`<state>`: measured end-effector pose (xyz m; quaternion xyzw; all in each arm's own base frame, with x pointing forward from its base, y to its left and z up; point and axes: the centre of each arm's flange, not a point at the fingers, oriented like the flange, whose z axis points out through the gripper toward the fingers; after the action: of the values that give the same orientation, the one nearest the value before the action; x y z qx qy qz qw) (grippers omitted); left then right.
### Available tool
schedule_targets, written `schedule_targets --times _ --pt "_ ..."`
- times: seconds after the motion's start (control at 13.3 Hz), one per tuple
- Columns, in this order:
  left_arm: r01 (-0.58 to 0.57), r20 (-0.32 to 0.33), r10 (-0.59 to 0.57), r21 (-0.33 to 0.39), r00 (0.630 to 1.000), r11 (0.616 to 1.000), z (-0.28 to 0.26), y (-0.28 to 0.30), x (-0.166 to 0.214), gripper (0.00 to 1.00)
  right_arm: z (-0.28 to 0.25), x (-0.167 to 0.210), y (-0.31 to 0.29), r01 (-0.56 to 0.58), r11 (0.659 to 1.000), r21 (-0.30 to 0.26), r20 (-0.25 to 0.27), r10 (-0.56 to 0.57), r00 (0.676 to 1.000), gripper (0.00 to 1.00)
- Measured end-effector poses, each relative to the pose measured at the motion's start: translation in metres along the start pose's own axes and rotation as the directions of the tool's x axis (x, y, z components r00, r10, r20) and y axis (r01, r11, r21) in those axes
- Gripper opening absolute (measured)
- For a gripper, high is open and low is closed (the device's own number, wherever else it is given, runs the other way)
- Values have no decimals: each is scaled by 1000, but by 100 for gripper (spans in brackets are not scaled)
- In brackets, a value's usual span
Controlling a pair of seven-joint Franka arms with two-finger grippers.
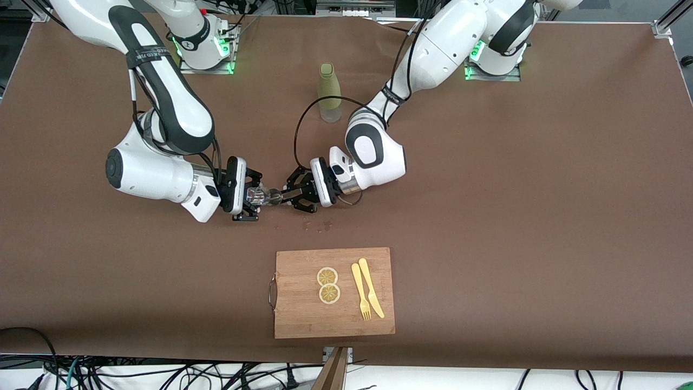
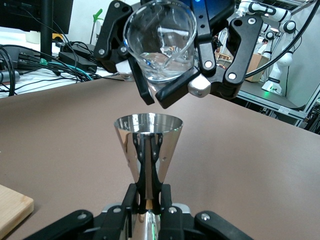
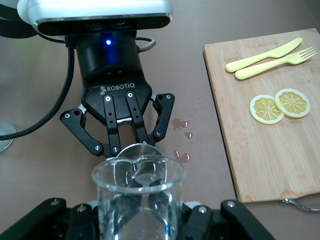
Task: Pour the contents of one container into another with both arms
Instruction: 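Tilt the glass cup with the right gripper to pour into the jigger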
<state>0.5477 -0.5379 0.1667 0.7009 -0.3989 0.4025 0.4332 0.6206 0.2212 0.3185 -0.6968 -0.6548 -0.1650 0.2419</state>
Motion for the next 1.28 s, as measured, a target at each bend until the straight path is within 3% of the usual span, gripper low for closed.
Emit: schedule_targets --times 0.68,0.98,1.28 --pt "0 0 0 0 1000 1000 0 0 0 22 0 -2 0 14 1000 0 48 -14 999 13" --pt "0 0 0 0 1000 1000 0 0 0 22 3 2 -3 -1 1000 2 104 1 995 13" --pt "0 2 0 3 1000 1000 0 -1 -1 22 8 9 -6 8 1000 8 116 -9 993 13"
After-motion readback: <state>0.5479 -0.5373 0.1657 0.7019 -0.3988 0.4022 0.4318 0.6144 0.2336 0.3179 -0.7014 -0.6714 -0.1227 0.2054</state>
